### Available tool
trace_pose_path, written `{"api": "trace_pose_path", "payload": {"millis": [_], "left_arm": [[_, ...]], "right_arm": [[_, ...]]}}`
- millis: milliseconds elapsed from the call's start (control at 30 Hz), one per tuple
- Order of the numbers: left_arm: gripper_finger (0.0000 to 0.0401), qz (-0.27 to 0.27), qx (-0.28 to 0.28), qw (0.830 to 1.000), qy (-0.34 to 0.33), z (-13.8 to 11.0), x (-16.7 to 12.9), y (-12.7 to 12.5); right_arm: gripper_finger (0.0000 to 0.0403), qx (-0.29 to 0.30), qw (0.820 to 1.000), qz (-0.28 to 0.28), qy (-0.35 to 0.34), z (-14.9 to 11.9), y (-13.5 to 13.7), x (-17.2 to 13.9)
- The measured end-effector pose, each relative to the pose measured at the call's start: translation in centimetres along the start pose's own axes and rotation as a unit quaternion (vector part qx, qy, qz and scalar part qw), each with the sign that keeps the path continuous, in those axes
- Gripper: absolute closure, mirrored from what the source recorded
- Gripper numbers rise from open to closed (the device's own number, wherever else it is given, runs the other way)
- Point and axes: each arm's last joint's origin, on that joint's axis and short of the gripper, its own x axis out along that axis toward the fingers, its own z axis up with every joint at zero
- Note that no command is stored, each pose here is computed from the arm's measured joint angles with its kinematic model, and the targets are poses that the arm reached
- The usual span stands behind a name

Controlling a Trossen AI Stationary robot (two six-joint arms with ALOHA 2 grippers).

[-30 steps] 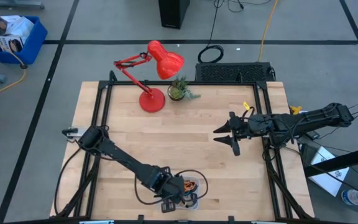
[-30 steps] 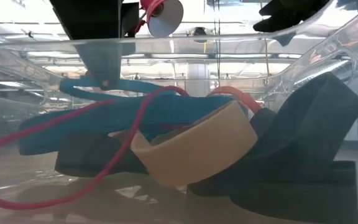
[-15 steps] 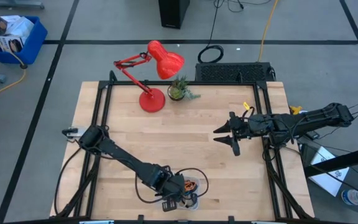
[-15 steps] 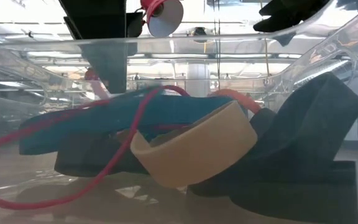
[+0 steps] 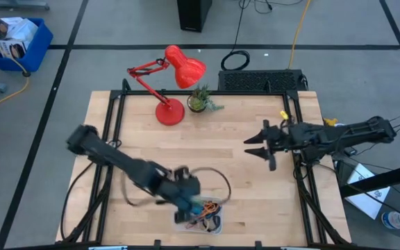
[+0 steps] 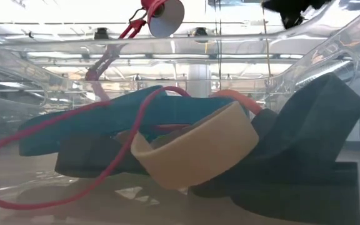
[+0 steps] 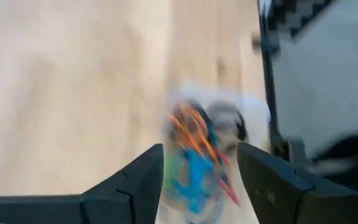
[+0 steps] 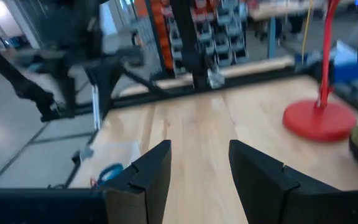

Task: Pick and place rubber bands into bin
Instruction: Return to Home Position

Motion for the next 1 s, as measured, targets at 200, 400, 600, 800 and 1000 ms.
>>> {"api": "trace_pose_path", "payload": {"millis": [200, 400, 600, 800, 1000], "left_arm": [[0.0187, 0.027, 0.046, 0.991, -0.119, 0.6, -9.0, 3.1], [0.0187, 0.007, 0.031, 0.975, -0.220, -3.1, -13.3, 7.7], [0.0187, -0.037, 0.023, 0.953, -0.300, -8.7, -14.6, 11.9], [0.0187, -0.036, 0.005, 0.941, -0.337, -13.7, -15.4, 14.5], [0.0187, -0.026, -0.003, 0.925, -0.378, -17.1, -16.1, 16.4]], "right_arm": [[0.0248, -0.015, 0.999, 0.010, -0.051, 0.9, -0.2, -3.9], [0.0248, -0.015, 0.997, -0.041, -0.066, 0.2, -0.8, -4.8], [0.0248, -0.030, 0.997, -0.044, -0.055, -1.0, -1.0, -4.6], [0.0248, -0.013, 0.996, -0.053, -0.064, -3.1, -1.7, -5.3], [0.0248, -0.003, 0.995, -0.049, -0.091, -4.3, -2.1, -6.2]]}}
